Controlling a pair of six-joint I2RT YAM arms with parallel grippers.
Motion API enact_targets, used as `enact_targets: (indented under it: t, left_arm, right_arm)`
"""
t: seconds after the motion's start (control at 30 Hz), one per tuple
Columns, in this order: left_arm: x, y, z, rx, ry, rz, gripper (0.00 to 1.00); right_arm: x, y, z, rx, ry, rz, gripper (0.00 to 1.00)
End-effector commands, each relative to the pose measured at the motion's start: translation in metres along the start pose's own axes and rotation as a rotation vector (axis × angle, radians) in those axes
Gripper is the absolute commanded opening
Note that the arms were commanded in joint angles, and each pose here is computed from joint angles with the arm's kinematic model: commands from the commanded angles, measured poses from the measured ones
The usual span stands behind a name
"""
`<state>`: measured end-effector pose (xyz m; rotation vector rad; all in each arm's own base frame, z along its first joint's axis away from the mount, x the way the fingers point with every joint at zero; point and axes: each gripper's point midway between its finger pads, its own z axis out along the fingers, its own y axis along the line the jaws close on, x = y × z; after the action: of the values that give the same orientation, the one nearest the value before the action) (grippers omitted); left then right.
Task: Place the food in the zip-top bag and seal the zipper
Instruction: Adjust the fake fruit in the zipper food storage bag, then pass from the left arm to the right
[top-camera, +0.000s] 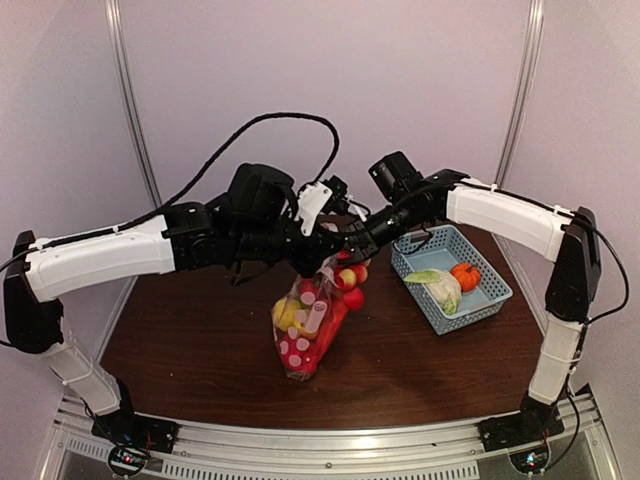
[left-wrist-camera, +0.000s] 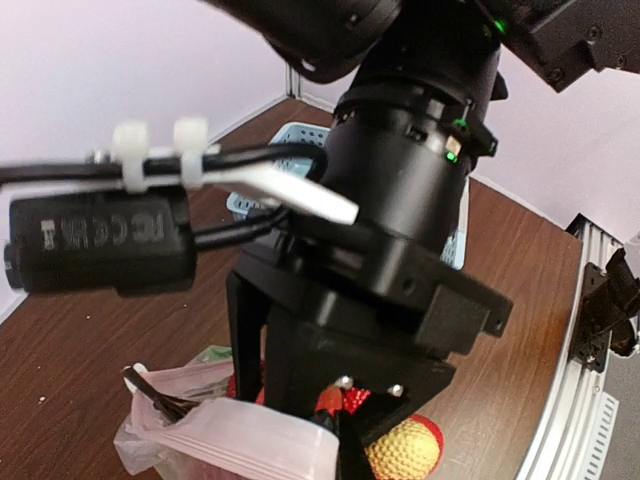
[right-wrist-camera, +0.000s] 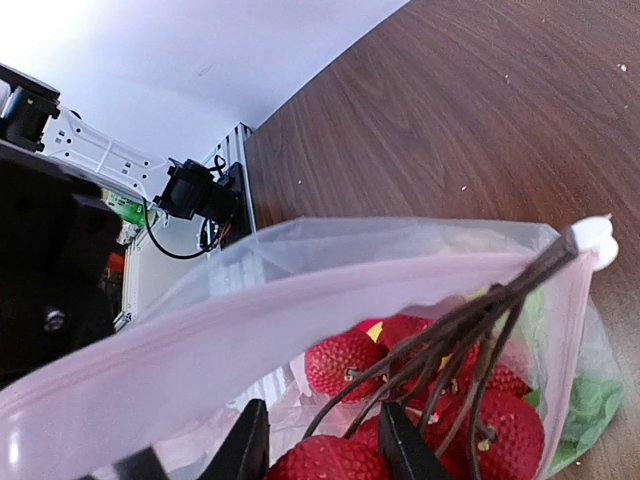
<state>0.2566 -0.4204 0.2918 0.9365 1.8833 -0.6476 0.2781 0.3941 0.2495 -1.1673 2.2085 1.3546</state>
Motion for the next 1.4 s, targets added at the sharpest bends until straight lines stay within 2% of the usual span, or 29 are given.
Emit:
enact_targets:
  t: [0.0,0.07,0.13,0.2,0.33,0.4,0.47,0.57,0.67,0.73,0.83,0.93,1.1,1.2,1.37]
  left_arm:
    - [-0.026,0.033,-0.029,-0.181,-0.122,0.038,0.0]
    - [-0.028,0.043,-0.042,-0.237,-0.18,0.015,0.0]
    - [-0.032,0.051,-0.058,-0.279,-0.261,-0.011,0.0]
    - [-0.031,0.056,-0.066,-0.3,-0.298,-0.019,0.0]
    - [-0.025,0.05,-0.064,-0.272,-0.271,0.03,0.0]
    - [-0.019,0.041,-0.057,-0.217,-0.239,0.071,0.0]
    - [-0.015,0.033,-0.052,-0.169,-0.207,0.1,0.0]
    - [-0.016,0.022,-0.051,-0.114,-0.202,0.133,0.0]
    - [-0.02,0.013,-0.054,-0.061,-0.225,0.157,0.0]
    - [-0.021,0.009,-0.053,-0.044,-0.234,0.165,0.0]
    - [-0.021,0.007,-0.05,-0.031,-0.241,0.166,0.0]
    - [-0.021,0.007,-0.048,-0.03,-0.244,0.144,0.0]
    - [-0.022,0.009,-0.048,-0.036,-0.254,0.109,0.0]
    - [-0.024,0.008,-0.051,-0.027,-0.272,0.097,0.0]
    - [-0.025,0.006,-0.053,-0.013,-0.284,0.093,0.0]
  right_arm:
    - [0.026,0.003,0.036,-0.048,0.063,0.048,0.16]
    - [0.038,0.001,0.049,-0.056,0.082,0.082,0.22]
    - [0.041,0.006,0.055,-0.101,0.087,0.109,0.35]
    - [0.032,0.017,0.049,-0.162,0.079,0.112,0.43]
    - [-0.008,0.019,-0.005,-0.079,-0.014,-0.035,0.6]
    - [-0.027,0.014,-0.042,-0.045,-0.087,-0.044,0.73]
    - [-0.036,0.007,-0.069,-0.031,-0.139,-0.039,0.77]
    - [-0.035,-0.021,-0.093,0.054,-0.183,-0.04,0.78]
    - [-0.02,-0.057,-0.094,0.181,-0.138,-0.036,0.78]
    - [-0.013,-0.067,-0.086,0.183,-0.111,-0.023,0.77]
    - [-0.006,-0.068,-0.072,0.151,-0.076,-0.009,0.73]
    - [0.007,-0.061,-0.055,0.112,-0.033,0.016,0.64]
    - [0.033,-0.048,-0.041,0.105,-0.012,0.041,0.63]
    - [0.035,-0.039,-0.042,0.103,-0.038,0.04,0.57]
    - [0.033,-0.042,-0.031,0.088,-0.031,0.056,0.53]
